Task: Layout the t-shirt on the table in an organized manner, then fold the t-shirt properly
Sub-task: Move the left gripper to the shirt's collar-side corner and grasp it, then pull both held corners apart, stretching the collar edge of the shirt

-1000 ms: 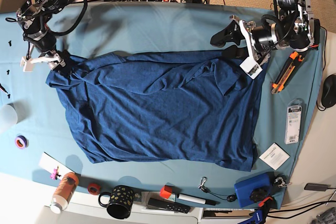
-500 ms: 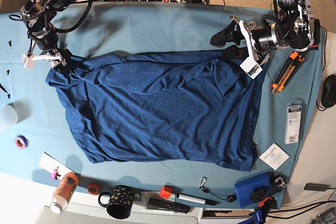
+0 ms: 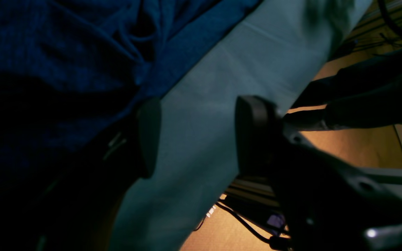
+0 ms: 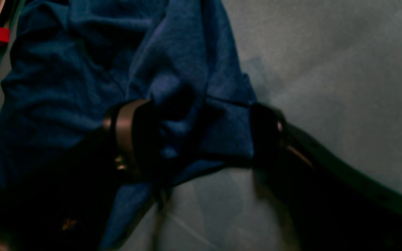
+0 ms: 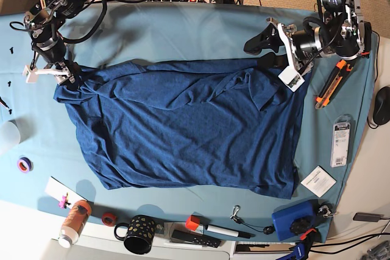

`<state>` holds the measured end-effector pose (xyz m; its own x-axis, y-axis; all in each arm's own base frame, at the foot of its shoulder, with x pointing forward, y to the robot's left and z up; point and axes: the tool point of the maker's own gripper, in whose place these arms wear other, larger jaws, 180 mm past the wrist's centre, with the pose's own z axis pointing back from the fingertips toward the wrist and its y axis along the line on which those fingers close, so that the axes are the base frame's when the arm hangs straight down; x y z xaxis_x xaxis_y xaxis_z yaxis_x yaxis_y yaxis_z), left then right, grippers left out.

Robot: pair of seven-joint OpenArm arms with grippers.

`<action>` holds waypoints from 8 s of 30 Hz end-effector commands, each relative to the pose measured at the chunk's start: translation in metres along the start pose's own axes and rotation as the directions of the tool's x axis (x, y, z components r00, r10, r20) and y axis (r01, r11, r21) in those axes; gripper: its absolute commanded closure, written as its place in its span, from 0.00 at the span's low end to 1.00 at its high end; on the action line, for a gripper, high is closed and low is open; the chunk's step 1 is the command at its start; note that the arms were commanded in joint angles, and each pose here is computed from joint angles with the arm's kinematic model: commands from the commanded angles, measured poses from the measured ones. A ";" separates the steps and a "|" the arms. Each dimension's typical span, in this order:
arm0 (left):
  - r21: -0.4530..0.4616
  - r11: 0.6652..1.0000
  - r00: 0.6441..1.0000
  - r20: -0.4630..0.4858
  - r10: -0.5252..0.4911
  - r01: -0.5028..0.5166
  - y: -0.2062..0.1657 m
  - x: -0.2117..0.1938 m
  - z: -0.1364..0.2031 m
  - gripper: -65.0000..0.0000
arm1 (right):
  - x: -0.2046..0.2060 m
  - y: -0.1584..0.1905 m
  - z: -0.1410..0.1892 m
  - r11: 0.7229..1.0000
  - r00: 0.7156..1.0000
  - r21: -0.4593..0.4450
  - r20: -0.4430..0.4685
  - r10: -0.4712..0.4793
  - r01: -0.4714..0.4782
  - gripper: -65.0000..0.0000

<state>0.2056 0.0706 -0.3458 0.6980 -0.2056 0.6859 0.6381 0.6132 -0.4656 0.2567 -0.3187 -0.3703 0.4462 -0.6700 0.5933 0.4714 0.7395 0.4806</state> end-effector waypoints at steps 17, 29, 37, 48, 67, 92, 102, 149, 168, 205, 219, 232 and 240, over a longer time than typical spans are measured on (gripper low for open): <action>0.154 0.983 0.965 0.253 0.064 -0.105 0.043 0.047 0.043 0.51 | 0.012 -0.006 0.002 0.997 0.998 -0.047 0.033 0.058 -0.056 1.00; 0.290 0.917 0.944 0.262 0.200 -0.275 0.072 0.011 0.069 0.40 | 0.012 -0.005 0.002 0.998 0.998 -0.038 0.033 0.053 -0.051 1.00; 0.300 0.840 0.884 0.278 0.376 -0.452 0.103 -0.029 0.063 0.40 | 0.012 -0.004 0.002 0.998 0.998 -0.037 0.032 0.052 -0.051 1.00; 0.262 0.817 0.849 0.296 0.439 -0.514 0.115 -0.036 0.057 0.41 | 0.016 -0.001 0.003 0.999 0.998 -0.013 0.038 0.045 -0.045 1.00; 0.335 0.779 0.839 0.338 0.426 -0.530 0.135 -0.042 0.097 0.41 | 0.016 -0.001 0.003 0.999 0.998 -0.014 0.037 0.046 -0.045 1.00; 0.204 0.865 0.884 0.208 0.419 -0.458 0.094 -0.037 0.030 0.54 | 0.015 -0.001 0.003 0.999 0.998 -0.014 0.030 0.046 -0.045 1.00; 0.354 0.819 0.892 0.172 0.419 -0.453 0.118 -0.056 0.047 0.52 | 0.015 -0.001 0.003 0.999 0.998 -0.014 0.031 0.046 -0.045 1.00; 0.317 0.844 0.902 0.150 0.405 -0.432 0.106 -0.062 0.039 1.00 | 0.023 0.001 0.006 0.995 0.995 0.008 0.040 0.094 -0.095 1.00; 0.309 0.845 0.900 0.152 0.408 -0.436 0.105 -0.061 0.039 1.00 | 0.038 0.003 0.012 0.990 0.989 0.039 0.054 0.134 -0.136 1.00; 0.188 0.818 0.839 0.170 0.518 -0.543 0.074 -0.097 0.084 1.00 | 0.009 -0.074 0.108 0.996 0.997 0.044 -0.024 0.080 -0.079 1.00; 0.160 0.811 0.827 0.117 0.550 -0.562 0.053 -0.121 0.086 1.00 | 0.004 -0.078 0.112 0.995 0.994 0.036 -0.045 0.098 -0.097 1.00; 0.161 0.811 0.825 0.181 0.535 -0.562 0.060 -0.113 0.101 1.00 | 0.003 -0.079 0.115 0.994 0.993 0.041 -0.047 0.106 -0.104 1.00; 0.202 0.791 0.810 0.260 0.525 -0.578 0.073 -0.108 0.132 1.00 | -0.002 -0.082 0.121 0.994 0.993 0.043 -0.061 0.102 -0.099 1.00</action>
<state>0.1297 0.2312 -0.3887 0.8299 0.3610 0.4253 0.0164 0.7464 -0.6653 0.1212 -0.3588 -0.3479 0.5594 -0.6206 0.5495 0.4050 0.7830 0.4721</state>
